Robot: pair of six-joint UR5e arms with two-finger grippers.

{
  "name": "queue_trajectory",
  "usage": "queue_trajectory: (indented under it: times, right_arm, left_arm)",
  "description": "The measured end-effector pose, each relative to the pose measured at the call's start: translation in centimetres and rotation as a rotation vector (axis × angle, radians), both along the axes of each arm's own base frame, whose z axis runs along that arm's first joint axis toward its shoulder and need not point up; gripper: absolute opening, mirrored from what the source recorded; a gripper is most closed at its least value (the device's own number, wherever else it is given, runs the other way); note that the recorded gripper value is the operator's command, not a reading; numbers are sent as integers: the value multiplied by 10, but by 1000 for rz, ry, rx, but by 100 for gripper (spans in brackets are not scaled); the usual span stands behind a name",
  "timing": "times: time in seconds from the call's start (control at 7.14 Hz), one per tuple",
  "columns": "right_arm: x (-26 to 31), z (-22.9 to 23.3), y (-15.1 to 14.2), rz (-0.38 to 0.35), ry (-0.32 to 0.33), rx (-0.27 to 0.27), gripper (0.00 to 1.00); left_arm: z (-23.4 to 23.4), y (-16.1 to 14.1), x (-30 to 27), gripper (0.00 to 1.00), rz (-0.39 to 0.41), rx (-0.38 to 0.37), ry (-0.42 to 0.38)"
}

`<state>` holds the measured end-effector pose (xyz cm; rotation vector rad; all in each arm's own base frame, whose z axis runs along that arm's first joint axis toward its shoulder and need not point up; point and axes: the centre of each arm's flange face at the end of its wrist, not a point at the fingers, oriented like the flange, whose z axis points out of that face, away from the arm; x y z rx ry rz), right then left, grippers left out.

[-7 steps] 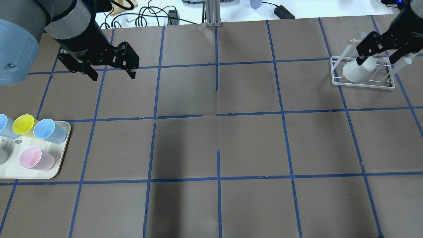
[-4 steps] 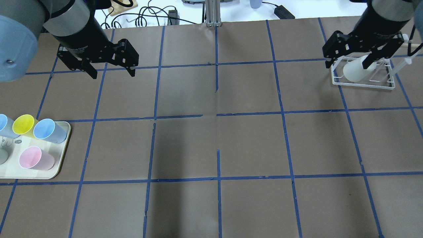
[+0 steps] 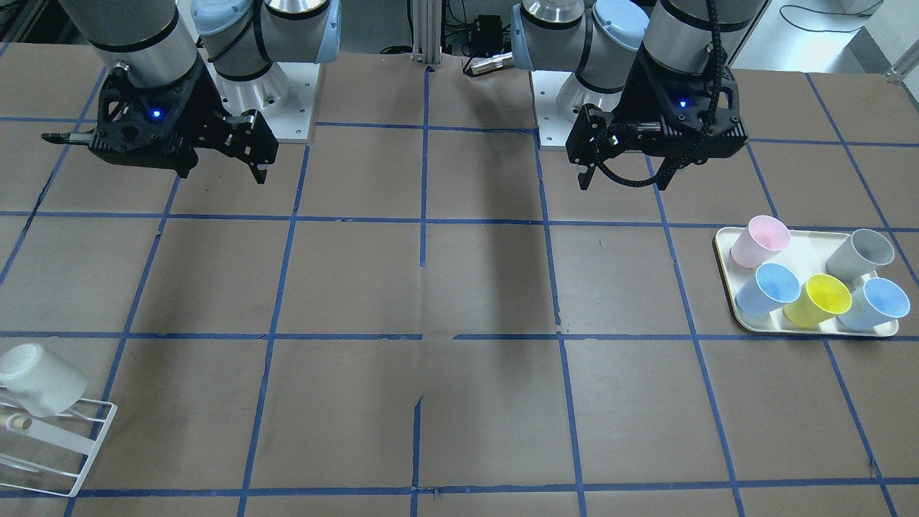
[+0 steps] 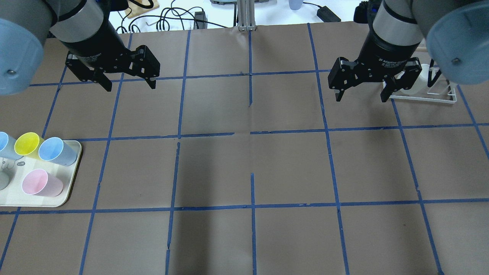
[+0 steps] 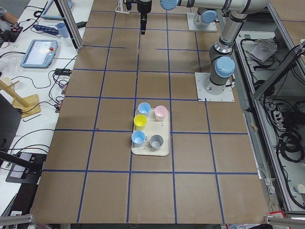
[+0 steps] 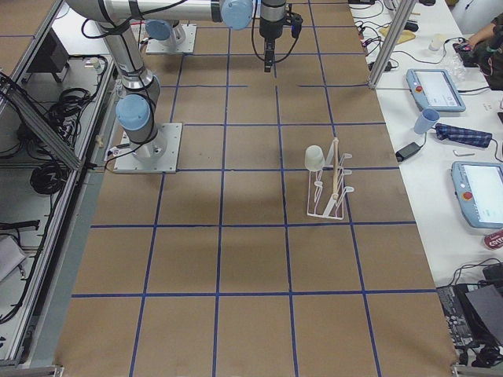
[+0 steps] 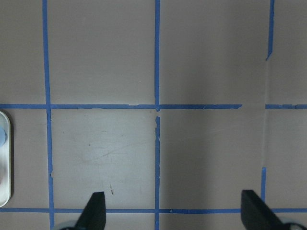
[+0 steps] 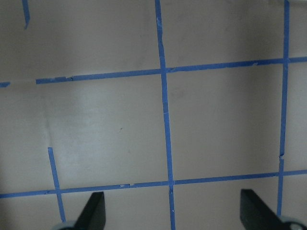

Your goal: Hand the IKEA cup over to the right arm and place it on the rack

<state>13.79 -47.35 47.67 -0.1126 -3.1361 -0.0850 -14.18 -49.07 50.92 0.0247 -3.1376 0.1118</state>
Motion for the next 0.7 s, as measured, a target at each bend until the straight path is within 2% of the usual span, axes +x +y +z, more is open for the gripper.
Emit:
queue_trajectory:
  times: [0.7]
  right_arm:
    - [-10,5,12,-18,4,4,100]
  left_arm:
    - [-1,0,0,100,-5,1,-1]
